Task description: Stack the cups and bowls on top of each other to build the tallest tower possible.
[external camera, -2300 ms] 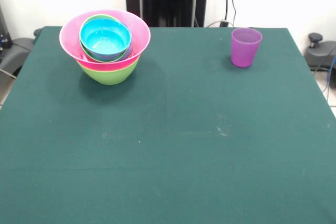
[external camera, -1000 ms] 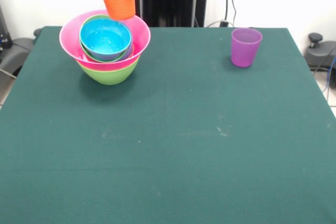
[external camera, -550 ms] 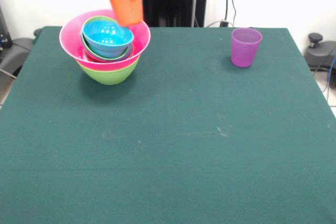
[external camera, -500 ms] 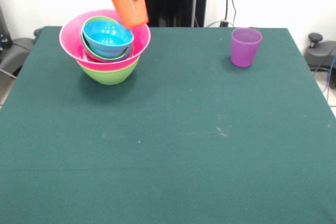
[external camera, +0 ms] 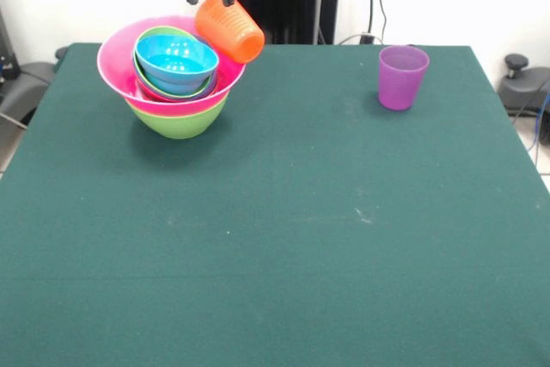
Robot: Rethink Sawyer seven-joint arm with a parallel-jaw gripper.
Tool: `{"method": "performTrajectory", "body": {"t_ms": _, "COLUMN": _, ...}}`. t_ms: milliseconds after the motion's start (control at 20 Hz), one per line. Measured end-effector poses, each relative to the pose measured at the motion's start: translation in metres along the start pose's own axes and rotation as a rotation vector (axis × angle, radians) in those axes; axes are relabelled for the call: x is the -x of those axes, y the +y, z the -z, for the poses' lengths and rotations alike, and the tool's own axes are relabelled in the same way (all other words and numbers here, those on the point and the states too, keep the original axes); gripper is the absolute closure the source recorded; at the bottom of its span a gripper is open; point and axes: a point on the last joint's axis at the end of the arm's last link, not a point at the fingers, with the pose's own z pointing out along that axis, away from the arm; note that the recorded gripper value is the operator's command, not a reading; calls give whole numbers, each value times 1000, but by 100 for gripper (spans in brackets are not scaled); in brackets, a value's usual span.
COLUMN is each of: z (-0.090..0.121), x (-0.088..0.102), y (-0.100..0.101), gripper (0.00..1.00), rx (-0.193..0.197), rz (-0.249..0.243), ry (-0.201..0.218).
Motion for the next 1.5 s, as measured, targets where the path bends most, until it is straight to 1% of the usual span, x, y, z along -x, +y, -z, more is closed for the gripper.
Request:
{"method": "performTrajectory", "body": {"t_ms": 350, "z": 1, "x": 4, "y": 1, "gripper": 0, "rx": 0, "rz": 3, "ry": -8}}
{"method": "performTrajectory", "body": {"t_ms": 500, "z": 4, "x": 13, "y": 5, "gripper": 0, "rx": -1, "rz": 16, "ry": -18}}
{"method": "performTrajectory", "body": {"t_ms": 650, "z": 11, "x": 31, "y": 16, "gripper": 0, "rx": -5, "rz": 32, "ry": -25}}
{"method": "performTrajectory", "body": {"t_ms": 700, "z": 17, "x": 44, "y": 25, "gripper": 0, "rx": -9, "rz": 41, "ry": -21}}
{"method": "performTrajectory", "body": {"t_ms": 750, "z": 22, "x": 53, "y": 33, "gripper": 0, "rx": -11, "rz": 46, "ry": -17}}
{"method": "performTrajectory", "body": {"t_ms": 900, "z": 31, "x": 68, "y": 45, "gripper": 0, "rx": -13, "rz": 52, "ry": -7}}
{"method": "performTrajectory", "body": {"t_ms": 950, "z": 37, "x": 76, "y": 52, "gripper": 0, "rx": -14, "rz": 56, "ry": -2}}
{"method": "performTrajectory", "body": {"t_ms": 1050, "z": 45, "x": 87, "y": 60, "gripper": 0, "rx": -14, "rz": 59, "ry": 0}}
{"method": "performTrajectory", "body": {"t_ms": 1200, "z": 53, "x": 99, "y": 68, "gripper": 0, "rx": -11, "rz": 62, "ry": -8}}
{"method": "performTrajectory", "body": {"t_ms": 1250, "z": 56, "x": 106, "y": 73, "gripper": 0, "rx": -5, "rz": 68, "ry": -23}}
{"method": "performTrajectory", "body": {"t_ms": 1500, "z": 58, "x": 115, "y": 78, "gripper": 0, "rx": 4, "rz": 75, "ry": -40}}
